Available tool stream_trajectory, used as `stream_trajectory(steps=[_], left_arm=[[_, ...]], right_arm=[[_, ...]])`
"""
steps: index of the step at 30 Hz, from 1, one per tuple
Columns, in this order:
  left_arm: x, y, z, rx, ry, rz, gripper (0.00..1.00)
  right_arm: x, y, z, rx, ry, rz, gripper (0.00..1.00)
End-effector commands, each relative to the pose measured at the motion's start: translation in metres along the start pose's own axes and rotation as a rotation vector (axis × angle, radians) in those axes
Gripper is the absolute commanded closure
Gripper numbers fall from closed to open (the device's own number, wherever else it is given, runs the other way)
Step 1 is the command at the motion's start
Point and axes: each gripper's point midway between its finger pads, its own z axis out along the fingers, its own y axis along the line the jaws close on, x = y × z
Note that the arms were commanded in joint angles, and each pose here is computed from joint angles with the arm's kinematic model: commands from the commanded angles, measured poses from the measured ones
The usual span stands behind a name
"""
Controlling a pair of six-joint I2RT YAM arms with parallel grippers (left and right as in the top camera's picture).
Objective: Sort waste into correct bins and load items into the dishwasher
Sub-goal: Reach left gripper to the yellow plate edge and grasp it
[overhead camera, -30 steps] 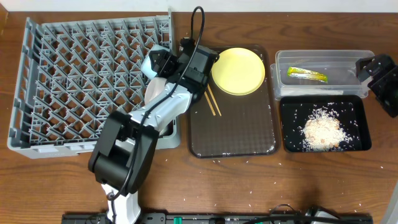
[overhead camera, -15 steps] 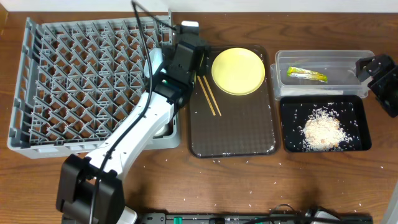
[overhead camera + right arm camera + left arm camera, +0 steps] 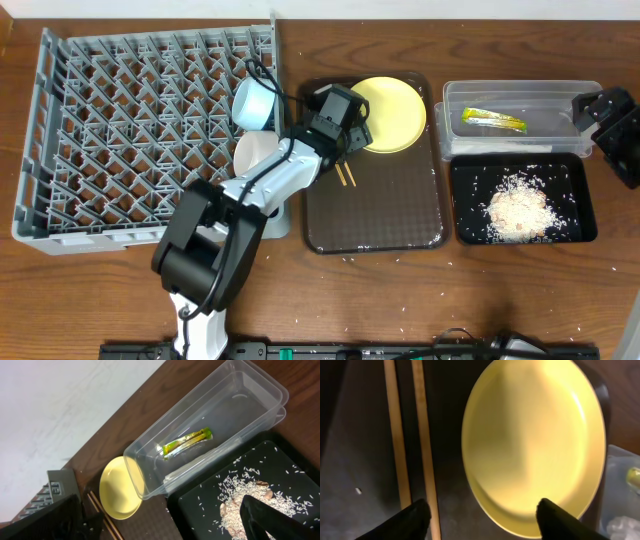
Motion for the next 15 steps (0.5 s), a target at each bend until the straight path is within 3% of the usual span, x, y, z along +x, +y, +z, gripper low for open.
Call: stream_trajectory(steps=[1, 8, 15], left_arm=[[0.009, 0.003, 0.014, -0.011, 0.025, -0.095, 0.35], [0.029, -0.009, 0.036, 0.024, 0.032, -0.104, 0.44], [0.026, -0.004, 0.038, 0.004, 0.005, -0.152, 0.49]], right_arm=[[-0.004, 0.002, -0.003, -0.006, -0.010, 0.001, 0.01], [-0.004, 0.002, -0.003, -0.006, -0.010, 0.001, 0.01], [-0.004, 0.002, -0.003, -0.006, -0.010, 0.001, 0.01]])
